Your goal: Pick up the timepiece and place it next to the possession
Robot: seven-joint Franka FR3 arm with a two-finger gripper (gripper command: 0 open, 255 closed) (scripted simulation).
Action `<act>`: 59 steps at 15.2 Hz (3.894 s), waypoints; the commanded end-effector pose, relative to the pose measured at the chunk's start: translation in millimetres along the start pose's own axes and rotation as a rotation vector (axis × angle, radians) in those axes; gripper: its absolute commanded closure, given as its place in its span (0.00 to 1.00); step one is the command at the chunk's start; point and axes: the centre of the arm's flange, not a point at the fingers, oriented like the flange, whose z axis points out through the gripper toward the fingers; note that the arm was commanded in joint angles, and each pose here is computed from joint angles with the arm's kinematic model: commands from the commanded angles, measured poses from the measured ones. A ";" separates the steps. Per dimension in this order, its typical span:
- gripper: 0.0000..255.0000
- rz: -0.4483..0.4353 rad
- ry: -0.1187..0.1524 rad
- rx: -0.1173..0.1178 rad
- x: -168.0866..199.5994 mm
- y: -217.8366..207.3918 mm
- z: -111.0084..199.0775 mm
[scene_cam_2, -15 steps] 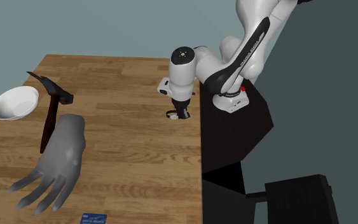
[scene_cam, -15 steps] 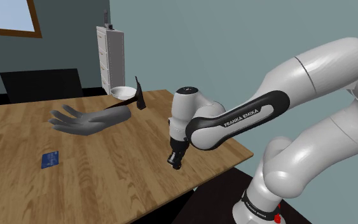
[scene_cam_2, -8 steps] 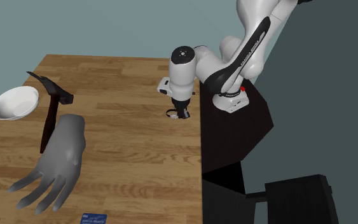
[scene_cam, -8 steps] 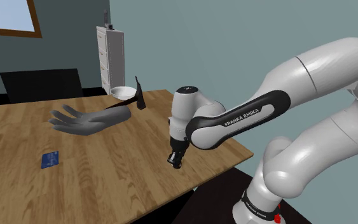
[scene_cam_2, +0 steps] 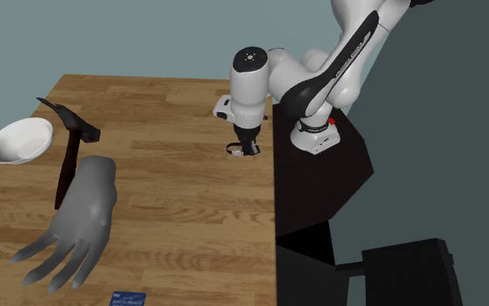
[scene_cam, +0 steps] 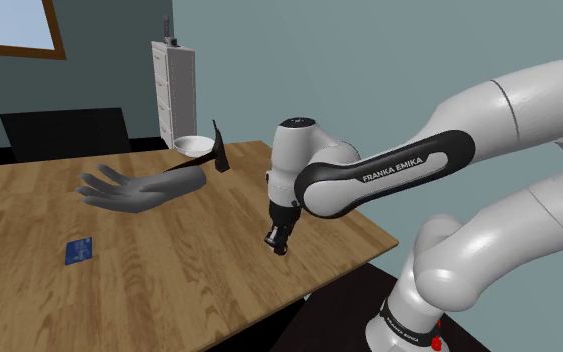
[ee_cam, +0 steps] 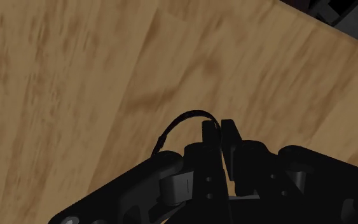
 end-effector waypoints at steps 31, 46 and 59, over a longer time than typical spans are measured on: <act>1.00 0.000 -0.001 0.000 236.6 -111.8 -73.7; 1.00 0.000 -0.001 0.000 341.0 -164.0 -45.9; 1.00 0.000 -0.001 0.000 341.3 -167.1 17.4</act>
